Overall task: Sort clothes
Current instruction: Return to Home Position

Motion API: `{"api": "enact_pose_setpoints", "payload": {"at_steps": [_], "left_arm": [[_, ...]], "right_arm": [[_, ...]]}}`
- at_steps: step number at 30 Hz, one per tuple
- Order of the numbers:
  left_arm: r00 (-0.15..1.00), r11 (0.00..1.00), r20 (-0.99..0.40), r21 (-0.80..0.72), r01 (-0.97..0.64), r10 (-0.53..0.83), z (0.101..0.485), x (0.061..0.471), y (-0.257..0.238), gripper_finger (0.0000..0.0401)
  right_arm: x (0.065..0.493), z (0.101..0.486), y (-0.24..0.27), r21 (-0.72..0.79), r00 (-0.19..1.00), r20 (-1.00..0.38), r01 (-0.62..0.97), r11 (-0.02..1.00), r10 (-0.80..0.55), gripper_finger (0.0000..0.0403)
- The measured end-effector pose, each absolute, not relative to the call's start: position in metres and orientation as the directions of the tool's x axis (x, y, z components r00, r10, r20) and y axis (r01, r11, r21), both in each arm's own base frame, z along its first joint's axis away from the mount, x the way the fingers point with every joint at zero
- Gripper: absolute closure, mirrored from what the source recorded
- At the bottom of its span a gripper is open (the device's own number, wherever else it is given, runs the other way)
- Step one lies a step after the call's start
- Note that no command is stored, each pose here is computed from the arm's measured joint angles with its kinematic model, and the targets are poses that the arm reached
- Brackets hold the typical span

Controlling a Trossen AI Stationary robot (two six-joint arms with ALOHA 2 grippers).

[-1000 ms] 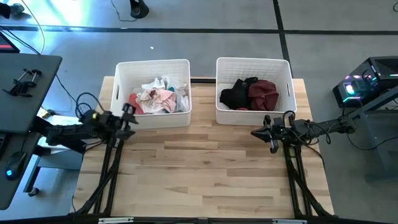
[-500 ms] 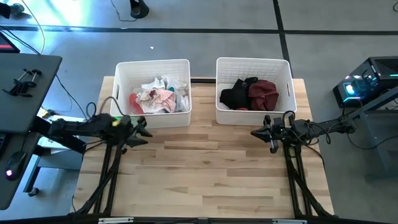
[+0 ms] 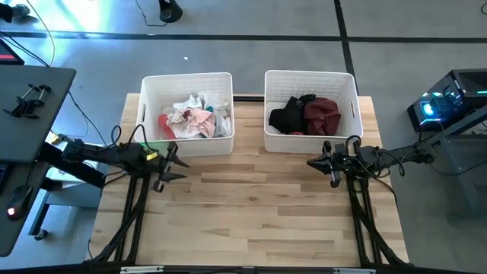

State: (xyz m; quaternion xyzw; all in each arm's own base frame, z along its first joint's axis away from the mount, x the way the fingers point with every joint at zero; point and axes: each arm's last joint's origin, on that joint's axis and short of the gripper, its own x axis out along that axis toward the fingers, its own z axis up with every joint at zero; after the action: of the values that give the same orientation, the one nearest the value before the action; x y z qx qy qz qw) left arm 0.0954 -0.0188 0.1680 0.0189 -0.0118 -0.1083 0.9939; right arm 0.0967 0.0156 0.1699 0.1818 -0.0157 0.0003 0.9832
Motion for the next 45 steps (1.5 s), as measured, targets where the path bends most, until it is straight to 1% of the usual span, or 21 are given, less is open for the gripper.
{"api": "enact_pose_setpoints", "payload": {"at_steps": [2, 5, 8, 13, 14, 19, 45], "left_arm": [[0.983, 0.979, 0.014, 0.088, 0.181, -0.183, 0.1674, 0.0956, -0.0178, 0.0247], [0.983, 0.973, 0.014, 0.144, 0.178, -0.182, 0.1674, 0.0956, -0.0178, 0.0247], [0.984, 0.977, 0.014, 0.122, 0.174, -0.177, 0.1675, 0.0957, -0.0173, 0.0247], [0.988, 0.988, 0.015, 0.004, 0.153, -0.153, 0.1676, 0.0962, -0.0142, 0.0247], [0.988, 0.988, 0.015, 0.0, 0.152, -0.152, 0.1676, 0.0962, -0.0141, 0.0247], [0.986, 0.986, 0.015, 0.036, 0.164, -0.164, 0.1677, 0.096, -0.0154, 0.0247], [0.984, 0.983, 0.01, 0.038, 0.18, -0.18, 0.1674, 0.0962, -0.0169, 0.0247]], "right_arm": [[0.0967, 0.1699, 0.0156, 0.357, 1.0, 0.031, -0.006, 0.934, -0.005, 0.0403], [0.0967, 0.1699, 0.0156, 0.357, 1.0, 0.031, -0.006, 0.934, -0.005, 0.0403], [0.0967, 0.1699, 0.0156, 0.357, 0.999, 0.031, -0.006, 0.934, -0.005, 0.0403], [0.0967, 0.1699, 0.0155, 0.357, 1.0, 0.031, -0.006, 0.934, -0.005, 0.0403], [0.0967, 0.1699, 0.0156, 0.357, 1.0, 0.031, -0.006, 0.934, -0.005, 0.0403], [0.0967, 0.1699, 0.0156, 0.357, 1.0, 0.031, -0.006, 0.934, -0.005, 0.0403], [0.0967, 0.1699, 0.0156, 0.357, 1.0, 0.031, -0.006, 0.934, -0.005, 0.0403]]}}
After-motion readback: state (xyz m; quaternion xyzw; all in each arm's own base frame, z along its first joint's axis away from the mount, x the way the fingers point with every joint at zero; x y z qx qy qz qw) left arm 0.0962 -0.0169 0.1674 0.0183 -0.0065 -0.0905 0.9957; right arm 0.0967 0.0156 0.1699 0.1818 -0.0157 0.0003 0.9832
